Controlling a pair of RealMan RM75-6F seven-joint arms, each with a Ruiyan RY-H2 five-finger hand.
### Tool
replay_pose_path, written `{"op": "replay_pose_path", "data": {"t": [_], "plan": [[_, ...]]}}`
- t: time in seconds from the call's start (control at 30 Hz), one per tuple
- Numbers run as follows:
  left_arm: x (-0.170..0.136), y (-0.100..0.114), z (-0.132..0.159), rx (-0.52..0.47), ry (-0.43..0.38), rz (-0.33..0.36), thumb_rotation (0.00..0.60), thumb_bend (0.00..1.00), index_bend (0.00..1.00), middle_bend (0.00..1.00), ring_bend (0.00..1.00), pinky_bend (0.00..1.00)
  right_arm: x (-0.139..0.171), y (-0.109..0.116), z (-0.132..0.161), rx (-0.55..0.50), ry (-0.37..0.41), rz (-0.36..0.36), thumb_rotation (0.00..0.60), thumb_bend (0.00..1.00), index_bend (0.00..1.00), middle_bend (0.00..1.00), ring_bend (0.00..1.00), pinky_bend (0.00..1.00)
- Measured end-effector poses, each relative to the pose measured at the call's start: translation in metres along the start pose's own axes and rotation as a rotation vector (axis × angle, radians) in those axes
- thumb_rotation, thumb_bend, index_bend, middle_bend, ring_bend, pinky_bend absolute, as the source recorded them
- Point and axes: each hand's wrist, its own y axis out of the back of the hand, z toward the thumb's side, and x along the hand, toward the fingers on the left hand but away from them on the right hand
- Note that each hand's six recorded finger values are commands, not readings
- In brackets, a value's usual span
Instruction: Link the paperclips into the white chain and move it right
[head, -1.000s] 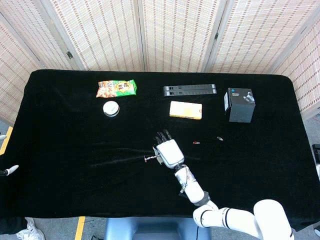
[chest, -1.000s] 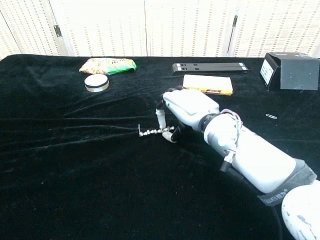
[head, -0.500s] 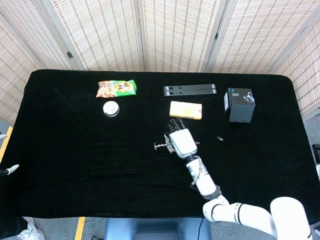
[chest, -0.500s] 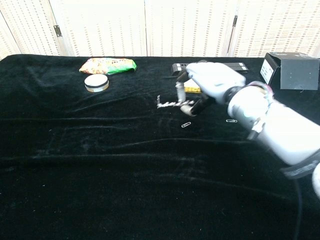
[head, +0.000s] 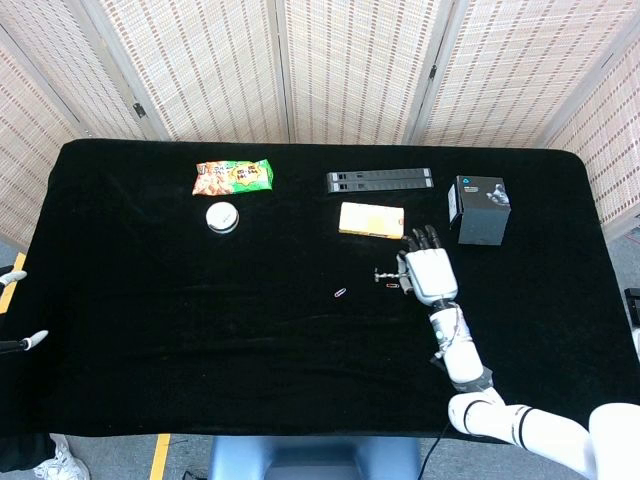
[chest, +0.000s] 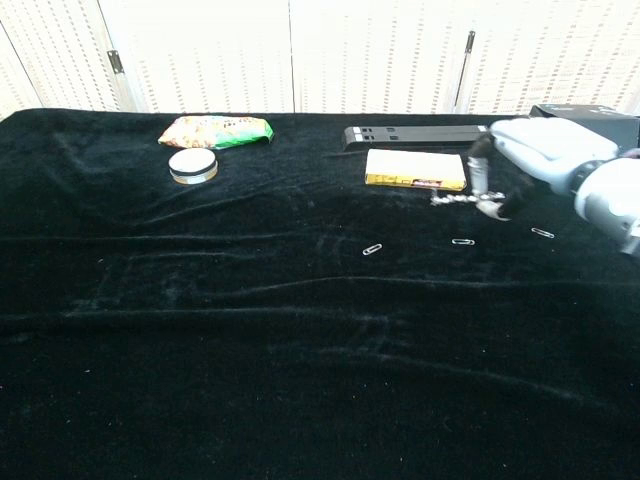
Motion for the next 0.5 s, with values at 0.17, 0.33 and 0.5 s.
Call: {"op": "replay_pose_path", "data": {"t": [0.17,0.33,0.5], "plan": [[0.002,-0.002,0.0,0.003,0.009,-0.007,0.6,0.17,0.2,0.13,0.09,0.0,0.0,-0.009,-0.014,0.006,-0.024,0.021,0.6,0.42,0.9,0.26,0.1,0.0],[0.003,-0.001,-0.001,0.0,0.013,-0.008,0.6,0.17,0.2,0.13,0.09,0.0,-0.002,-0.02,-0.019,0.021,-0.036,0.043,0.6,0.42,0.9,0.26,0.1,0.0],[0.003,-0.001,-0.003,-0.004,0.016,-0.011,0.6,0.17,0.2,0.13,0.09,0.0,-0.002,-0.031,-0.02,0.037,-0.046,0.064,0.6,0.42,0.9,0.26,0.11,0.0]]}}
